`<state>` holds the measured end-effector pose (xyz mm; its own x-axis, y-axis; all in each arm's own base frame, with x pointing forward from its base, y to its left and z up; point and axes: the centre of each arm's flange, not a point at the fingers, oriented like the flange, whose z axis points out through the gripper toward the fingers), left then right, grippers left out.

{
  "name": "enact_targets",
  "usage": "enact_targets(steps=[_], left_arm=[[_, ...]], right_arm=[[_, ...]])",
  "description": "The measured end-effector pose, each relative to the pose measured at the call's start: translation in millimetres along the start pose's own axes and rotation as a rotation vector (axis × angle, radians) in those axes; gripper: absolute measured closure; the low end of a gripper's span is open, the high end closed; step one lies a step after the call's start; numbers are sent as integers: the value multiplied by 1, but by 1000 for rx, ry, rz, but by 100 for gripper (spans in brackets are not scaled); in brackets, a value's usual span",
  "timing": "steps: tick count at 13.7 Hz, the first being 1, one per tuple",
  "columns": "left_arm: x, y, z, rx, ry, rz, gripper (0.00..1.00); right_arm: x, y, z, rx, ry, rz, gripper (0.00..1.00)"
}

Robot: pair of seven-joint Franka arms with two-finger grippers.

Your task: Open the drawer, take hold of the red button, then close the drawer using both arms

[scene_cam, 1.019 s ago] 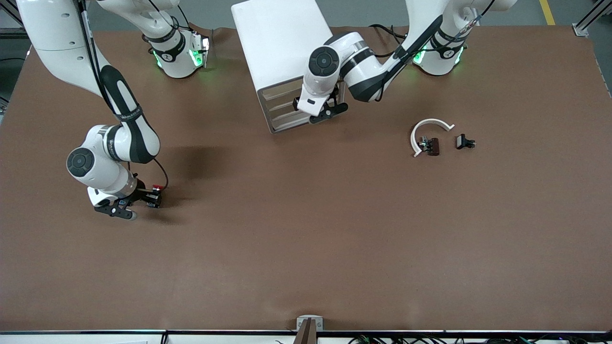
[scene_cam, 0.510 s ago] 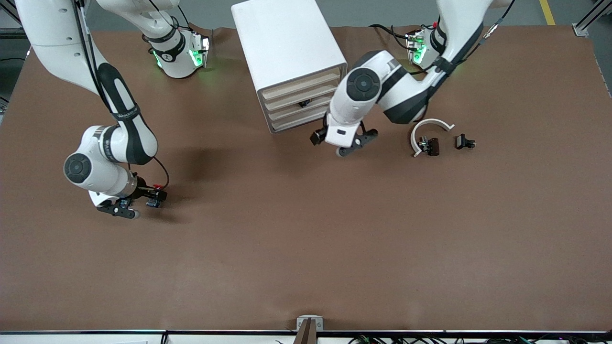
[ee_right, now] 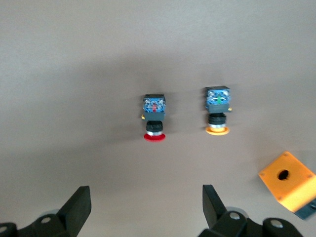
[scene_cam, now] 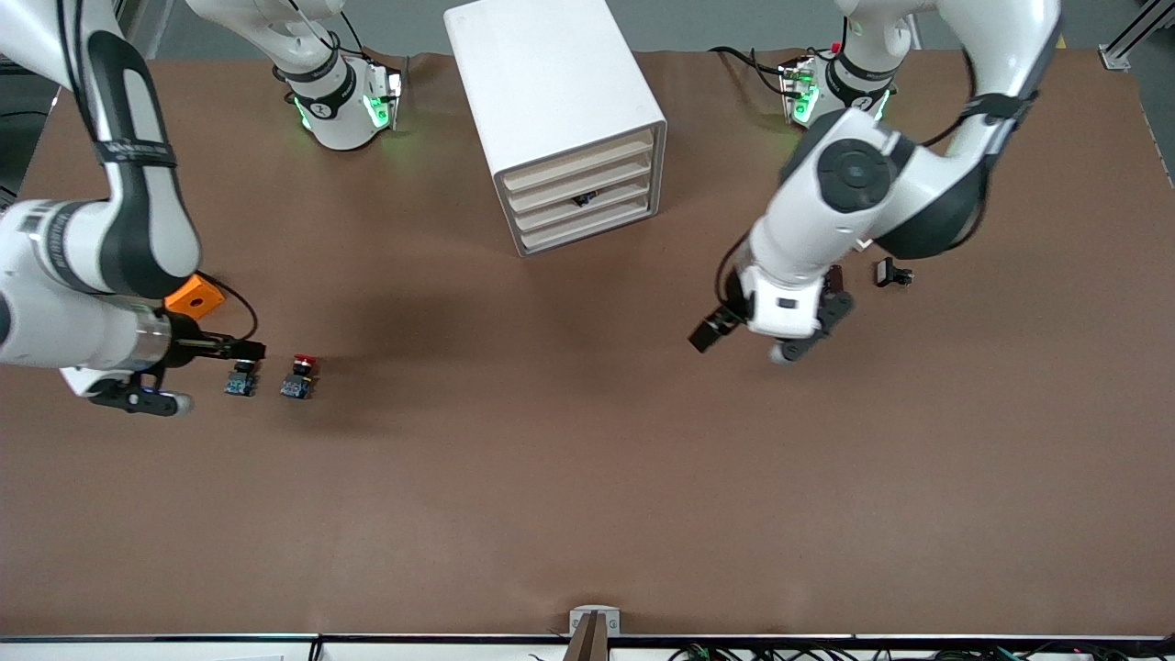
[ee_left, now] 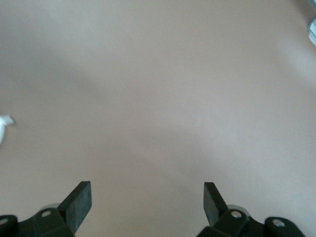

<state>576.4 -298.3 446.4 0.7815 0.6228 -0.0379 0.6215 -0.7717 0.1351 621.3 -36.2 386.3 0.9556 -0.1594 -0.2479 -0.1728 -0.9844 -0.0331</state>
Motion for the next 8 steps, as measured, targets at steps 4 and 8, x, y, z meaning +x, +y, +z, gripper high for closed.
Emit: enact_targets(steps=[4,8], left_arm=[[65,-29,-45,52,16,166,0],[98,-52,-60,85,-2,316,0]], right_arm=[[-6,9,-53,-2,-21,-3,0],[-18,24,-97,-38,-33,-9,0]])
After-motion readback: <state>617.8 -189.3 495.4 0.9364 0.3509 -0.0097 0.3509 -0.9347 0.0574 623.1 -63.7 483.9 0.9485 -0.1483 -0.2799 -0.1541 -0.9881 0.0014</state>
